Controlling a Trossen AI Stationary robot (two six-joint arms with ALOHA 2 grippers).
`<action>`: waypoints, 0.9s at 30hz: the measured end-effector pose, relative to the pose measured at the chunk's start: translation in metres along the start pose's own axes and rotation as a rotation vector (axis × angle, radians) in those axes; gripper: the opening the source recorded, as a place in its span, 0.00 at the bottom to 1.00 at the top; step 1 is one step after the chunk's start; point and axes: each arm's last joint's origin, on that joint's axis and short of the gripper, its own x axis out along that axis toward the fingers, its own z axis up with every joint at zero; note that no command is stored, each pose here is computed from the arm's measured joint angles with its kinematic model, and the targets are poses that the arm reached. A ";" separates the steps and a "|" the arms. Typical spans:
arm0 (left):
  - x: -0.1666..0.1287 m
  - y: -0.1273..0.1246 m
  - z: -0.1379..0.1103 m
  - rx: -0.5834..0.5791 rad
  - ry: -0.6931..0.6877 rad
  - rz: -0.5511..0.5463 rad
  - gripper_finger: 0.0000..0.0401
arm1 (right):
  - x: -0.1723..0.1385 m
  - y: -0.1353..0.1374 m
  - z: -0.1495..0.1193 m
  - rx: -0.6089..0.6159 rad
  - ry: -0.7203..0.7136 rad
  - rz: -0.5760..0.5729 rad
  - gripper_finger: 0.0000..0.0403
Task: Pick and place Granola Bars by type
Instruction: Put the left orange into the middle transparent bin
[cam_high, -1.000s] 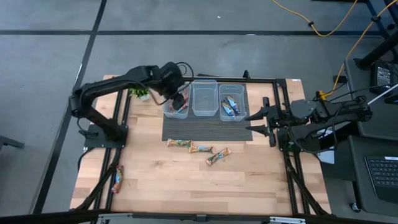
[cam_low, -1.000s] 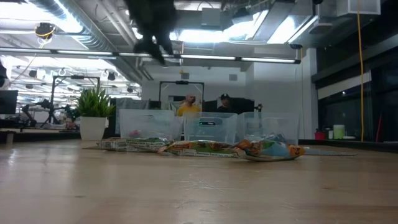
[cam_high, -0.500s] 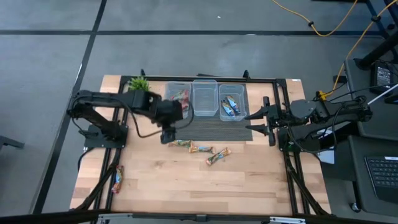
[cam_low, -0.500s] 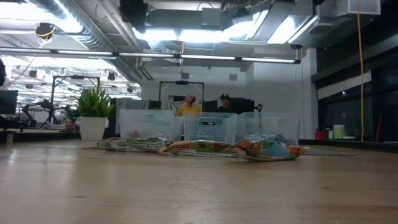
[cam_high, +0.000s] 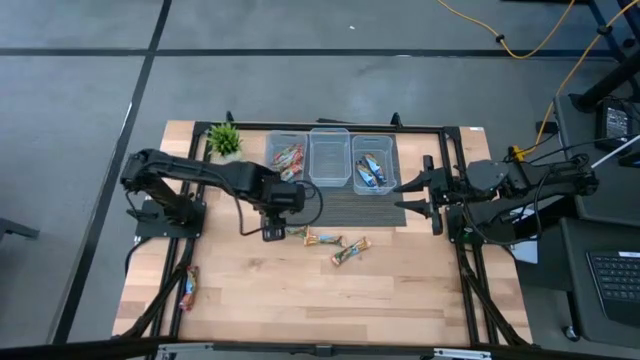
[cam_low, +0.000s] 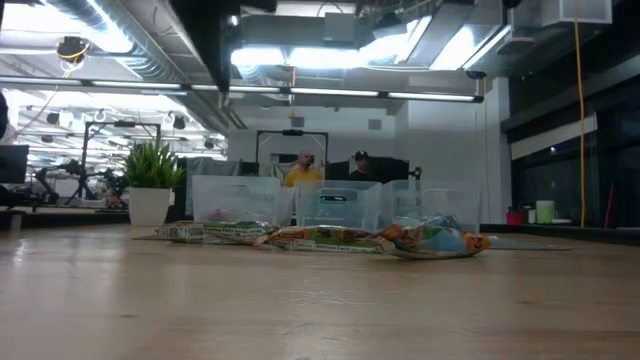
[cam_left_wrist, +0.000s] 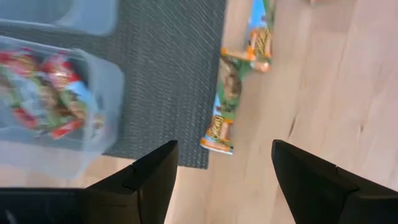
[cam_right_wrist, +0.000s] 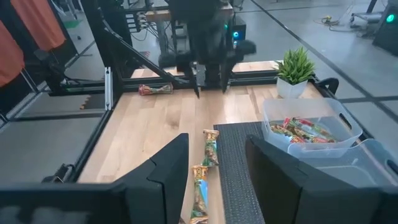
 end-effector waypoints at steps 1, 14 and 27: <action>0.007 -0.001 0.001 0.010 0.015 -0.001 0.63 | 0.000 0.000 0.000 0.006 0.001 0.000 0.40; 0.085 0.005 -0.005 -0.013 -0.008 -0.040 0.63 | 0.000 0.000 0.000 0.029 0.003 0.000 0.40; 0.132 0.005 -0.033 -0.049 0.008 -0.108 0.63 | 0.000 0.000 -0.001 0.027 0.011 -0.001 0.40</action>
